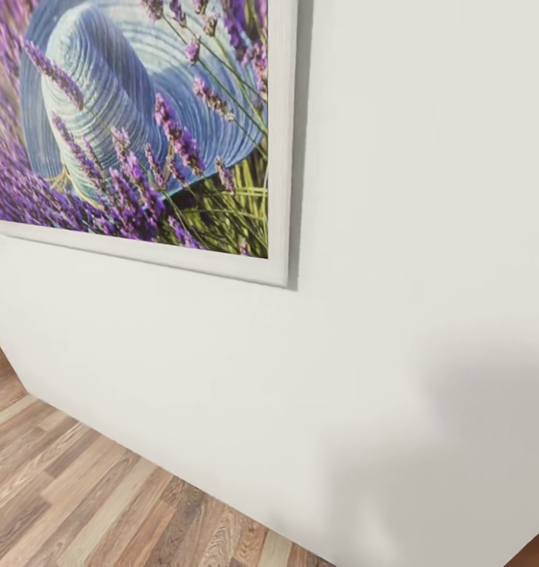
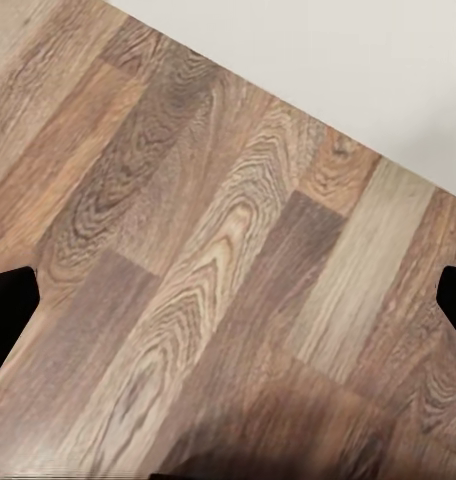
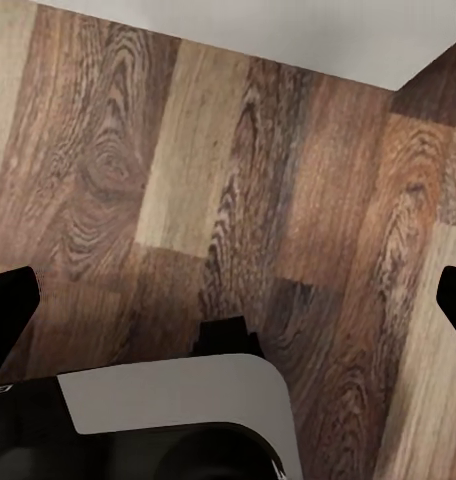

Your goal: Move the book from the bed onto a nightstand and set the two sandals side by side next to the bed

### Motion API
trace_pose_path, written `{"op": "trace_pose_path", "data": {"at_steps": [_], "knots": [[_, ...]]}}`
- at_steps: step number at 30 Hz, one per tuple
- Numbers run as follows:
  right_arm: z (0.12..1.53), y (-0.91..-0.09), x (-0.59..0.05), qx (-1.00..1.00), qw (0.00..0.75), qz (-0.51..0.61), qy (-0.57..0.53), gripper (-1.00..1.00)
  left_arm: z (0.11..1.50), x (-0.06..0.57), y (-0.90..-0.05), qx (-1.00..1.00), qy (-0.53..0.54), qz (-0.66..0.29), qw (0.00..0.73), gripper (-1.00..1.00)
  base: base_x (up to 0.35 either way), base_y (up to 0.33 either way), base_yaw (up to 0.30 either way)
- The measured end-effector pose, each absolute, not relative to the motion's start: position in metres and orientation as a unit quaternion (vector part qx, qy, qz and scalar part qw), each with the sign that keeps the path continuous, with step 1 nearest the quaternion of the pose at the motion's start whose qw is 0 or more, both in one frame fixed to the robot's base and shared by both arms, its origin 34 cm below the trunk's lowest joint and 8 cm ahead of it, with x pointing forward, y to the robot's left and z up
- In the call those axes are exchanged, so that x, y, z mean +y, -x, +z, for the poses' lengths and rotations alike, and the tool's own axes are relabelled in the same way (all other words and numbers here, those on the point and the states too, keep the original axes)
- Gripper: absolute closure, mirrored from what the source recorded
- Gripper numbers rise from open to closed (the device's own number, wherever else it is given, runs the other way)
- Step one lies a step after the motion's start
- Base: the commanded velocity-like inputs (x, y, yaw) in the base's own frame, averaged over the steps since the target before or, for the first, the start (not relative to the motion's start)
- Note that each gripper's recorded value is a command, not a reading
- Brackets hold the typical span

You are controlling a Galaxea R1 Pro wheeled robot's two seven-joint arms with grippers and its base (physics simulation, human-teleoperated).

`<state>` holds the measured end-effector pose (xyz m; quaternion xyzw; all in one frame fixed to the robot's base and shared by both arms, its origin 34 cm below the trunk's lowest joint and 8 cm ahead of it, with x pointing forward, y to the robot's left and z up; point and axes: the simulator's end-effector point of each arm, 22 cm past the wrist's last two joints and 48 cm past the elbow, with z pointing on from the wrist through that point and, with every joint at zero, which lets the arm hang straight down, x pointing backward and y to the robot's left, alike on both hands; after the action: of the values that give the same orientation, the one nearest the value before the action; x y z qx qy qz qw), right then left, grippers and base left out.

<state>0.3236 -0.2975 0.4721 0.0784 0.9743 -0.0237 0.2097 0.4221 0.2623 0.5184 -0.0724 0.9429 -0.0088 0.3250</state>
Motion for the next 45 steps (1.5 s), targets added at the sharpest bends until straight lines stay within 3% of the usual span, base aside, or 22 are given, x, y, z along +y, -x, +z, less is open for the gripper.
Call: {"op": "trace_pose_path", "data": {"at_steps": [21, 45], "knots": [[0.4721, -0.3234, -0.2974, 0.974, 0.210, -0.024, -0.078, -1.00, 0.5178, 0.2622, -0.4212, 0.943, 0.072, -0.009, 0.323, -1.00, 0.007, 0.000, 0.269], [0.4724, -0.3236, -0.2985, 0.974, 0.210, -0.024, -0.078, -1.00, 0.5182, 0.2622, -0.4214, 0.943, 0.072, -0.009, 0.324, -1.00, 0.162, 0.000, 0.024]]}}
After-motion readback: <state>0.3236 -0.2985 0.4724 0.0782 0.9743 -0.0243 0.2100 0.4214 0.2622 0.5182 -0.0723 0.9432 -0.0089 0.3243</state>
